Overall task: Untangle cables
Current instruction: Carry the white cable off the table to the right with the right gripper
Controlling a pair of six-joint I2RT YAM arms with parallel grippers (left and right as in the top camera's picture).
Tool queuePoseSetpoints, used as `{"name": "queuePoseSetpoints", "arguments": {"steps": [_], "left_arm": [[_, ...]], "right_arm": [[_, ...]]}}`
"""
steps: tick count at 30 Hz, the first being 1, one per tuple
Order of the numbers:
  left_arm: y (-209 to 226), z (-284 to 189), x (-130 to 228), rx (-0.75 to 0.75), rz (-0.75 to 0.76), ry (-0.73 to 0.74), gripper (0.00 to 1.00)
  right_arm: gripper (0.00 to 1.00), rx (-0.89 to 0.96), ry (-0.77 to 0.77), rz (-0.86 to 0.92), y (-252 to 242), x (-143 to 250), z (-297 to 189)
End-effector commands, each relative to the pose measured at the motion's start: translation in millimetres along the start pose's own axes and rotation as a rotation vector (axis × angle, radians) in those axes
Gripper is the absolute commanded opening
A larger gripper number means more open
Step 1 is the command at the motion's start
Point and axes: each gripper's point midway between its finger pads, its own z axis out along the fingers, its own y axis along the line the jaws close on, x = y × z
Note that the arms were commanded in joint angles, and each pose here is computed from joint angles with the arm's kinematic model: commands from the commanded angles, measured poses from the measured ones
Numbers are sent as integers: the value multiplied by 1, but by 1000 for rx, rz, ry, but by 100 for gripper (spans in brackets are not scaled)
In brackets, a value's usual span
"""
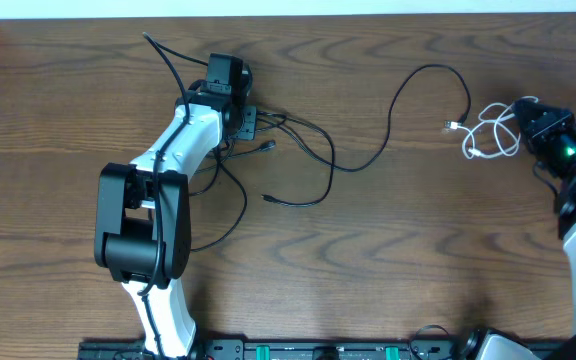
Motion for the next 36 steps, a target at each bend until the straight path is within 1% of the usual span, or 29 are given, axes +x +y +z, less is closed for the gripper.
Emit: {"name": "queuePoseSetpoints", "arguments": {"steps": [1,3,4,6,7,12,17,26,29,31,36], "left_arm": [[-3,-10,-9,14,-4,-29,33],[-3,-10,-9,14,-4,-29,33],[-4,-10,-9,15,-2,-29,33],[-7,-10,-9,20,2,-29,33],[-8,-10,-9,22,4,-29,33],[-19,-11,-8,32,26,-29,33],[-29,-11,-9,40,43,-37,33],[-32,-11,-10,43,48,-40,33],[-32,-11,-10,43,49,-40,33],[-32,-11,-10,43,49,-40,33],[-32,-11,-10,44,49,-39,33]], "right_arm": [[2,251,-136,-317,-13,-45,-17],[2,410,-170,-381,-26,-60,-32],[2,581,-218,-429,-39,-77,-52],[1,725,-277,-450,-48,-93,-72],[2,778,-312,-449,-50,-100,-81],[1,925,-412,-466,-56,-123,-110],[1,1131,-529,-496,-58,-144,-148],[2,1289,-711,-552,-42,-172,-185],[1,1331,-746,-577,-37,-179,-195],[1,1335,-744,-579,-37,-179,-195],[1,1372,-670,-577,-57,-175,-185]]}}
